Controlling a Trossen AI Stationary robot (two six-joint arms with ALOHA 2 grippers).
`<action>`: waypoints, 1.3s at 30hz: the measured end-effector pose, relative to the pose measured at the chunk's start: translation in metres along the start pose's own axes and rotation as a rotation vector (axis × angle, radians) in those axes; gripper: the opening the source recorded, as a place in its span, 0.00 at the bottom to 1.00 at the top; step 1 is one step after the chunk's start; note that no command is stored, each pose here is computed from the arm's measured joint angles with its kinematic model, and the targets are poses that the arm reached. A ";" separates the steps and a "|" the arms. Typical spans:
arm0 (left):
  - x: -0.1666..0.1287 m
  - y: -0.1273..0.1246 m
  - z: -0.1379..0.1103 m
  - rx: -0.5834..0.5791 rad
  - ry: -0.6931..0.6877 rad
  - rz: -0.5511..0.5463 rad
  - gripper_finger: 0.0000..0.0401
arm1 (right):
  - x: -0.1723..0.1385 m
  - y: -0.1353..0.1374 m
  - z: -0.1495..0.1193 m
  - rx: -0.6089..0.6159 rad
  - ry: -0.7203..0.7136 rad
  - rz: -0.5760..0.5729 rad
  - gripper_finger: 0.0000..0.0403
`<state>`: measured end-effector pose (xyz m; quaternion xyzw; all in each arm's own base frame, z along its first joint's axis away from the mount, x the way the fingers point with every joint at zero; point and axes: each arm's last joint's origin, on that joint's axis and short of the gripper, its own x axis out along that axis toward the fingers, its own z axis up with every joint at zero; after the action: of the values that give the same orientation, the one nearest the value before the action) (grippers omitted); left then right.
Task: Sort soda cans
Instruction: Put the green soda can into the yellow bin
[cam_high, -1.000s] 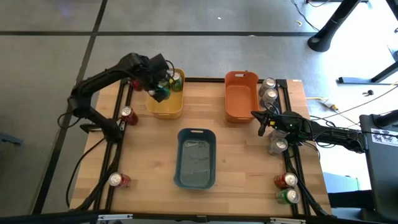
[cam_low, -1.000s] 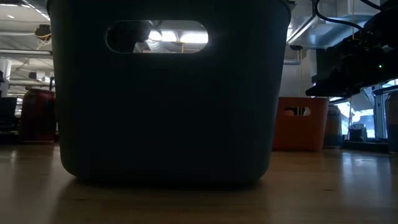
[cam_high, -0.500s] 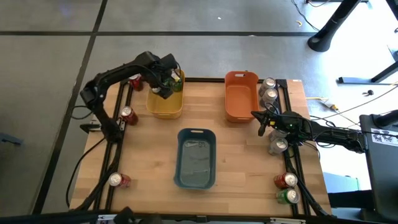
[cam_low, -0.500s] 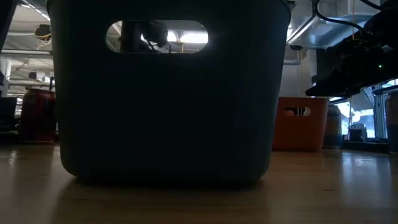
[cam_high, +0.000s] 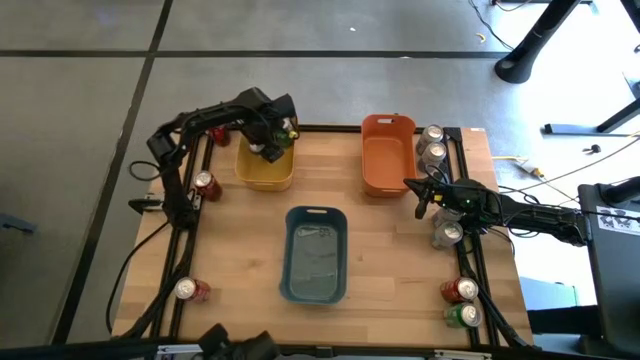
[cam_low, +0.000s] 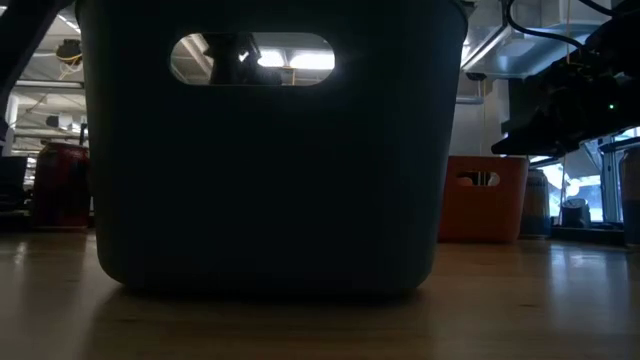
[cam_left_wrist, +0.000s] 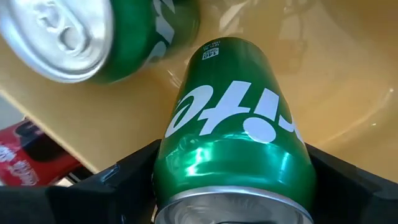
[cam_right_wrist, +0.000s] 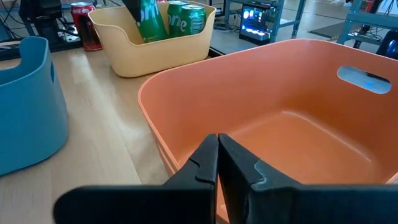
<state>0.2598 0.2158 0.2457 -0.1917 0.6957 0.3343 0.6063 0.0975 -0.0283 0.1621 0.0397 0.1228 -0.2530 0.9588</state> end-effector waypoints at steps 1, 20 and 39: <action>0.003 0.000 0.002 0.002 0.006 0.001 0.75 | 0.000 0.000 0.000 0.000 0.000 0.000 0.03; 0.027 0.011 0.013 -0.034 0.074 0.018 0.86 | 0.000 0.000 0.000 0.000 0.001 0.000 0.03; -0.053 0.019 -0.014 -0.026 -0.177 0.043 0.87 | 0.000 0.000 0.001 0.004 -0.011 0.003 0.03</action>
<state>0.2472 0.2125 0.3027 -0.1542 0.6389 0.3721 0.6555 0.0979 -0.0283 0.1630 0.0405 0.1167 -0.2521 0.9598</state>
